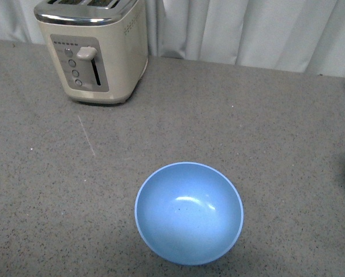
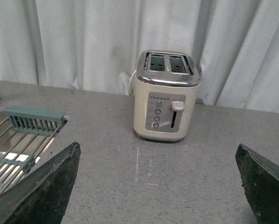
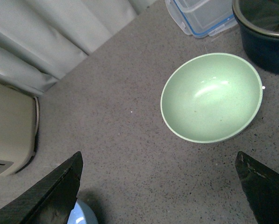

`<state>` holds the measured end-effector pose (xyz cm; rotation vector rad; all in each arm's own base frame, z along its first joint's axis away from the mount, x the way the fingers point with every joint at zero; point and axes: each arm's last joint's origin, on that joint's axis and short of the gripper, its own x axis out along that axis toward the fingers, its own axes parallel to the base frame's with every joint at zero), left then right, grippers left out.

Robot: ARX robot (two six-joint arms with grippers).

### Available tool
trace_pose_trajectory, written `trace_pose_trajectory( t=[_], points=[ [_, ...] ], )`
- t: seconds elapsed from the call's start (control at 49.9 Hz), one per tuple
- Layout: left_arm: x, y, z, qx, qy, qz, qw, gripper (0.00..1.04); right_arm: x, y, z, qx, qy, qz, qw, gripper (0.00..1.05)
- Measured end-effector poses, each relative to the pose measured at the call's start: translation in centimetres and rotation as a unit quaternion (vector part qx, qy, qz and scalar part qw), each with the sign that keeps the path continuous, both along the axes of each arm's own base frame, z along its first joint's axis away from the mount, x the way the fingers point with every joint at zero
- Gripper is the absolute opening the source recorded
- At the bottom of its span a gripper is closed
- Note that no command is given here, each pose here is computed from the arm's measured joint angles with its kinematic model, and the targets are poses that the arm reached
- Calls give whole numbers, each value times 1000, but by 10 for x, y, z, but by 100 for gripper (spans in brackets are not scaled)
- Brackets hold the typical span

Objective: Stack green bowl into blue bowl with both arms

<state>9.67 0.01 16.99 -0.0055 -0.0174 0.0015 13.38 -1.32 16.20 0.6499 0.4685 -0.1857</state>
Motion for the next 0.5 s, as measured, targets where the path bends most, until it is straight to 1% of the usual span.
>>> trace_pose_trajectory(
  t=[0.04,0.1,0.341,0.441,0.501],
  points=[
    [0,0,0,0,0,0,1000,98,7,-1,-2,-1,6,1,1000,96],
    [0,0,0,0,0,0,1000,98,18,-1,-6,-3,16,4,1000,96],
    [0,0,0,0,0,0,1000,98,60,-2,-19,-46,76,0,996,96],
    [0,0,0,0,0,0,1000,98,69,-8,-22,-56,108,-21,992,96],
    [0,0,0,0,0,0,1000,98,74,-14,-25,-60,130,-43,989,96]
  ],
)
